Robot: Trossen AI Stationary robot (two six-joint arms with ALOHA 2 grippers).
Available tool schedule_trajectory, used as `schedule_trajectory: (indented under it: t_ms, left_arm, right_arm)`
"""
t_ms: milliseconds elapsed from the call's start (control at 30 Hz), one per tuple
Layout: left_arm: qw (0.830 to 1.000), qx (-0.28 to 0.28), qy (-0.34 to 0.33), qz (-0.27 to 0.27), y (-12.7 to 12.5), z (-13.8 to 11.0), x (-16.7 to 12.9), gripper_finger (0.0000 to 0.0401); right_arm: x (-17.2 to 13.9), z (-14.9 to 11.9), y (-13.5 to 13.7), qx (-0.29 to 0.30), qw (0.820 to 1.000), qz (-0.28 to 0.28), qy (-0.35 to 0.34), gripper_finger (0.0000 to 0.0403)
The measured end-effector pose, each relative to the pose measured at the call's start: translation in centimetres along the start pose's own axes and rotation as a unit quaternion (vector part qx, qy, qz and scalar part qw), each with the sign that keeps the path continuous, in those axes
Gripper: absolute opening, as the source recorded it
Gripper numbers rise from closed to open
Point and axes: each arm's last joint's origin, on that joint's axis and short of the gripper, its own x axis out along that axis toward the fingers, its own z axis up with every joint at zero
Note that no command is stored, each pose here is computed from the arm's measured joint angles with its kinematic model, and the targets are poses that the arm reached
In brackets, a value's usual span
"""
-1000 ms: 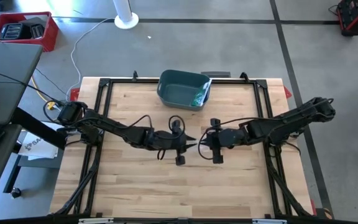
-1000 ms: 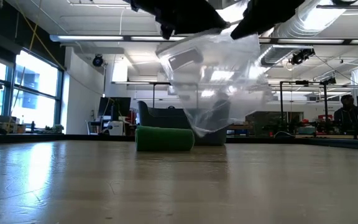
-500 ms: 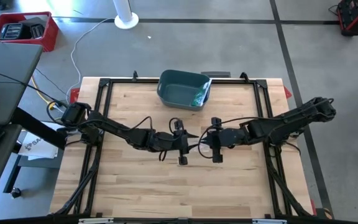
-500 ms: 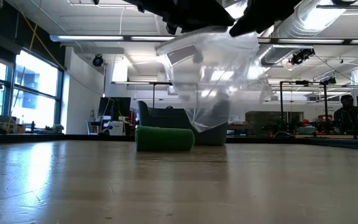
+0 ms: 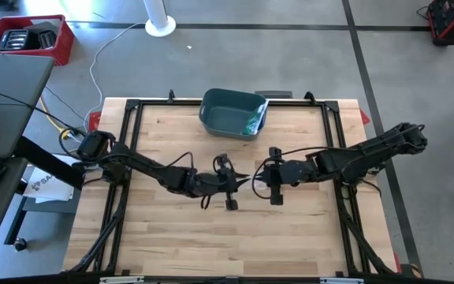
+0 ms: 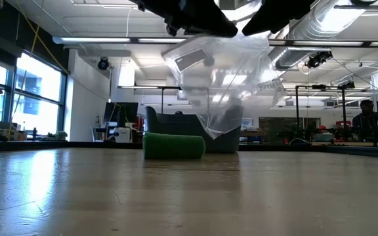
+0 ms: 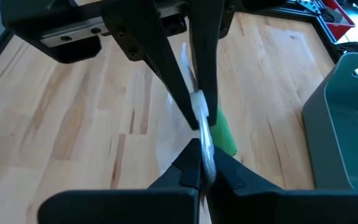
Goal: Roll bandage
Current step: Open the transparent zip bag
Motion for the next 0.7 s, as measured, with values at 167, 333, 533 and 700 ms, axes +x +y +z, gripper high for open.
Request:
schedule_trajectory:
  t_ms: [167,333,533,700]
  left_arm:
    - [1.0,0.014,0.017,0.017,-0.1,0.1,-0.8,0.0036]
    - [0.999,0.013,0.049,0.017,0.5,0.3,-2.0,0.0033]
    - [0.996,0.012,0.089,0.014,0.8,0.0,-2.9,0.0026]
    - [0.996,0.002,0.09,0.013,0.8,0.0,-3.0,0.002]
  right_arm:
    - [0.0,-0.1,0.0,0.0,1.0,0.001,0.006,0.0]
    - [0.0,-0.2,0.0,0.004,1.0,0.001,0.012,0.0]
    - [0.0,-0.2,0.0,0.004,1.0,0.001,0.012,0.0]
    - [0.0,-0.1,0.0,-0.002,1.0,0.0,0.003,0.0]
